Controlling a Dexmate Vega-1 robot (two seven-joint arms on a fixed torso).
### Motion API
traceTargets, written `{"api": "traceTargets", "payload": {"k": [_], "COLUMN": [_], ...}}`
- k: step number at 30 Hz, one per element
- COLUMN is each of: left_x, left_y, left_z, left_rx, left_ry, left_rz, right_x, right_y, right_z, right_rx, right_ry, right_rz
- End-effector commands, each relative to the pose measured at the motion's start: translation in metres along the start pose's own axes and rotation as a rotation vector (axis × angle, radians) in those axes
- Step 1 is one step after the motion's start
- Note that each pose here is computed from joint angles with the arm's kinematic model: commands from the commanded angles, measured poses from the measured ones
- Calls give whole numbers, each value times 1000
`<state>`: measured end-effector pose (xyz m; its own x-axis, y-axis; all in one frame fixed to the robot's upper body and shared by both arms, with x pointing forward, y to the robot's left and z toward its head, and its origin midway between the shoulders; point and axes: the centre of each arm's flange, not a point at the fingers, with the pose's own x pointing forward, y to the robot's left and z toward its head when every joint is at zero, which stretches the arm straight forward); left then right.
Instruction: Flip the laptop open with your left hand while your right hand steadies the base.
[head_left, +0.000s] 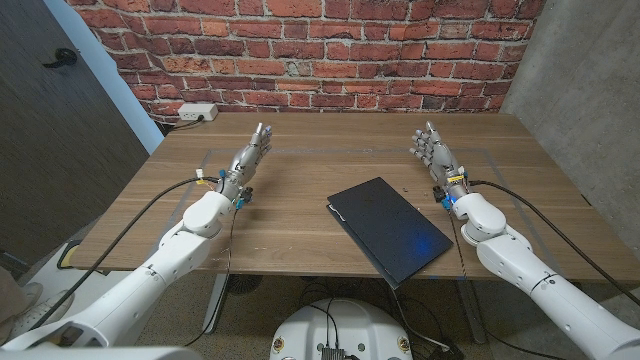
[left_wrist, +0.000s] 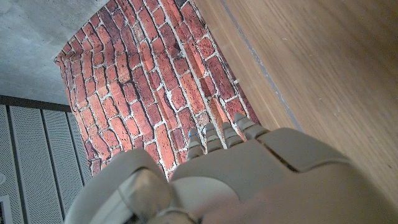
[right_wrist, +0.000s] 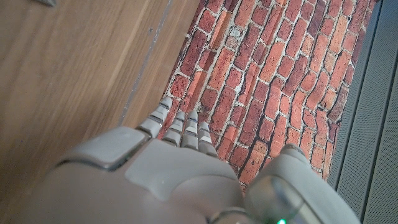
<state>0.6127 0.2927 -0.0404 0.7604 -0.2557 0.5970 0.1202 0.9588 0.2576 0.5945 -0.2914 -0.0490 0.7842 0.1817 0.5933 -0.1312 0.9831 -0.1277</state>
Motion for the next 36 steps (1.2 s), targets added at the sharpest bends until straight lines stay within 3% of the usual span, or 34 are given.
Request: {"api": "traceTargets", "payload": {"k": [1,6,12,17,25,30,36], "left_x": [1,-2,5,8,9,3,-1], "left_y": [-15,-14,-22,-26,-43,-53,-56], "left_z": [3,6,6,12,16,14,12], "left_rx": [9,30,-5,58,60,52,49], "left_ry": [-23,3,-21,-46,-55,-52,-52], "left_rz": [17,69,-2,-25,-8,7,24], "right_x": [-16,-21,-30,-30,-31,-38,-43], "right_y": [-8,-11,-15,-22,-29,-28,-23], "right_z": [10,15,13,6,7,13,17], "right_rx": [-21,-24,-49,-13,-5,12,31], "right_ry": [-33,-36,-43,-23,-31,-26,-33], "right_rz": [38,56,41,49,72,110,134]}}
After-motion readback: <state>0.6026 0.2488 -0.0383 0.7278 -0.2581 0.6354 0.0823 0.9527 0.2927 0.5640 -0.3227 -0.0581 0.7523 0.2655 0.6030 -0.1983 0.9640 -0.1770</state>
